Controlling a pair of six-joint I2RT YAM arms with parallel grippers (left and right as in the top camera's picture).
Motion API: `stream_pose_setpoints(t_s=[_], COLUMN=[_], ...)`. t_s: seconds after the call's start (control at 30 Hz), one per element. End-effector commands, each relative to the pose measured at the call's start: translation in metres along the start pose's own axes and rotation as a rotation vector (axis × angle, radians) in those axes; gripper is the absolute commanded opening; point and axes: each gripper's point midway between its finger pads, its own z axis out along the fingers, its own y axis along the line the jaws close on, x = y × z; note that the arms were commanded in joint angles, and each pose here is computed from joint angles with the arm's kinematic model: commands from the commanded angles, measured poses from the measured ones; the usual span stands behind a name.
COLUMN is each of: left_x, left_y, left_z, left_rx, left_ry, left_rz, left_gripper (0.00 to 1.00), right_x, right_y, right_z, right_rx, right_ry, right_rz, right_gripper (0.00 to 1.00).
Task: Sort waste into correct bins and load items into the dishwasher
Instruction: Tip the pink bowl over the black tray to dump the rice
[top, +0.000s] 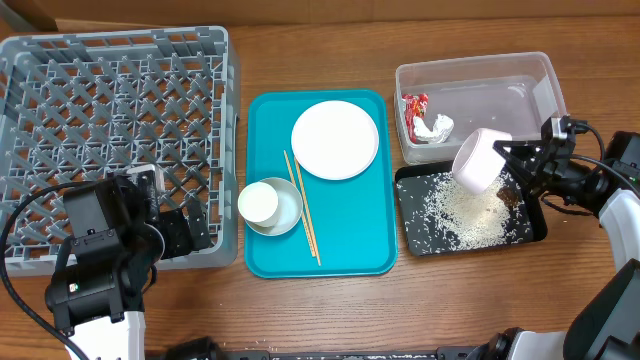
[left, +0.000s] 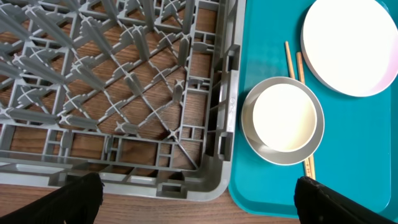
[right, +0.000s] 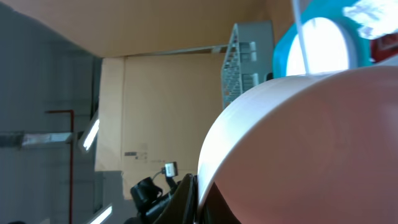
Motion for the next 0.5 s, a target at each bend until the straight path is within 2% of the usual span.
stream_pose_setpoints(t_s=[0.0, 0.07, 0.13, 0.27, 0.37, 0.47], left_x=[-0.008, -0.008, -0.008, -0.008, -0.008, -0.008], left_y=[-0.003, -0.003, -0.003, -0.003, -0.003, -0.003], left_z=[-0.008, -0.008, -0.008, -0.008, -0.008, -0.008], left_rx=[0.011, 0.011, 0.011, 0.011, 0.011, 0.011], left_ry=[-0.037, -0.037, -0.037, -0.037, -0.037, -0.037], left_rz=[0.018, 0.018, 0.018, 0.018, 0.018, 0.018], left_gripper=[1.00, 1.00, 1.00, 1.00, 1.00, 1.00], right_x=[-0.003, 0.004, 0.009, 0.004, 0.011, 0.004], right_y=[-0.018, 0.005, 0.008, -0.004, 0.008, -0.016], right_z=[0.000, 0.002, 0.005, 0.005, 0.009, 0.011], right_rx=[0.095, -0.032, -0.050, 0.020, -0.051, 0.095], right_ry=[-0.037, 0.017, 0.033, 0.012, 0.048, 0.012], right_rz=[0.055, -0.128, -0.197, -0.113, -0.232, -0.133], right_gripper=[0.04, 0.04, 0.04, 0.04, 0.04, 0.04])
